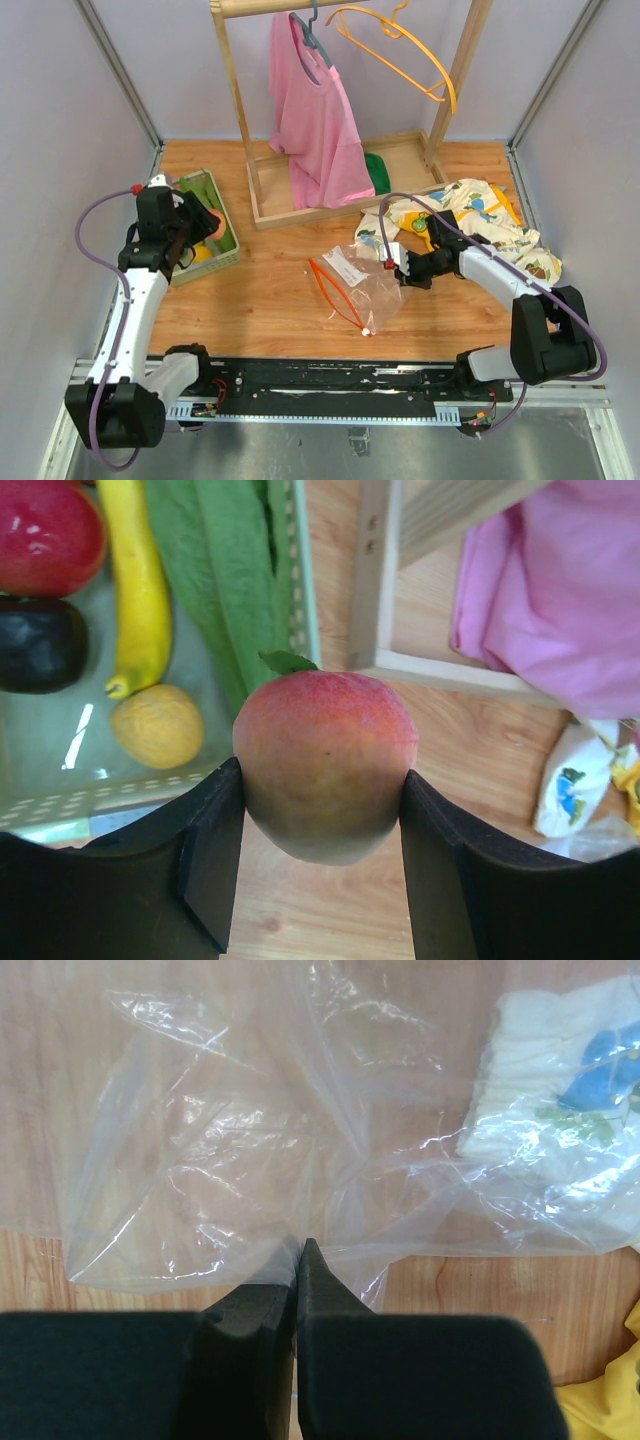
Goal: Open the zip-top bag and remove the fake food
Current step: Place the fake fruit in the bin.
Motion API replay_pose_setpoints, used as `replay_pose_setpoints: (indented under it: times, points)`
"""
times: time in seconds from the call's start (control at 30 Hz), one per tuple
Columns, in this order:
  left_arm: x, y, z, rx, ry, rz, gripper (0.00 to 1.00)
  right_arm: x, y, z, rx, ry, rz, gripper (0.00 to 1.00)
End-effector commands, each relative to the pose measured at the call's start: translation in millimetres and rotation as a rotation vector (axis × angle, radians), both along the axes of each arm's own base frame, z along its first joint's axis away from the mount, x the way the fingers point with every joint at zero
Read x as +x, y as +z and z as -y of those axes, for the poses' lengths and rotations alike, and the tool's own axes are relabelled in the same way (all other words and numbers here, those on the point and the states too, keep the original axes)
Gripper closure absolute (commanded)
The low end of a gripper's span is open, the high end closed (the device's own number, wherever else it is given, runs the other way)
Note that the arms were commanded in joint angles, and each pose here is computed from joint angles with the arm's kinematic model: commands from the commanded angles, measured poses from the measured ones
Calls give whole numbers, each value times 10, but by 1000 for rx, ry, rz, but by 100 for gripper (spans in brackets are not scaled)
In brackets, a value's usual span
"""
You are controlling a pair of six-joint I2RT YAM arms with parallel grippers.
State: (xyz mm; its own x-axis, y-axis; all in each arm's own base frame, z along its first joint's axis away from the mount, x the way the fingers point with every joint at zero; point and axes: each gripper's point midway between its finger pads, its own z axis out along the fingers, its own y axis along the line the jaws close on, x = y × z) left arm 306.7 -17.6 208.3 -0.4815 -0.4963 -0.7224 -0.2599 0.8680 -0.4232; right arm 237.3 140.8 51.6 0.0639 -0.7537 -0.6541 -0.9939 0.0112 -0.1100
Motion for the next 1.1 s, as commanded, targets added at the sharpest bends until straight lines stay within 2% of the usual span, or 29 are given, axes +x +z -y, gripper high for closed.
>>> replay_pose_setpoints:
  times: [0.0, 0.13, 0.2, 0.27, 0.33, 0.37, 0.4, 0.6, 0.73, 0.9, 1.07]
  points:
    - [112, -170, -178, 55, 30, -47, 100, 6, -5, 26, 12, -31, -15, 99]
    - [148, -352, -373, 118, 110, -125, 100, 10, -6, 30, 11, -34, -17, 99]
    - [144, -410, -483, 159, 153, -153, 95, 7, -9, 28, 12, -34, -19, 99]
    - [132, -442, -594, 204, 196, -181, 70, 7, -10, 31, 12, -36, -23, 99]
    - [132, -445, -679, 236, 229, -196, 36, 4, -11, 30, 12, -35, -24, 99]
    - [144, -437, -701, 246, 237, -195, 14, 1, -10, 25, 13, -34, -25, 99]
    - [159, -423, -711, 250, 240, -188, 3, -5, -16, 26, 13, -34, -28, 99]
    - [257, -309, -671, 239, 216, -146, 1, 2, -5, 27, 13, -37, -30, 99]
    - [292, -119, -513, 193, 139, -65, 1, -12, 20, 20, 20, -36, -32, 99]
    - [259, 200, -118, 67, -25, 120, 1, -26, 75, -11, 41, -32, -40, 98]
    - [81, 554, 328, -129, -176, 307, 1, -60, 119, -21, 52, -33, -58, 98]
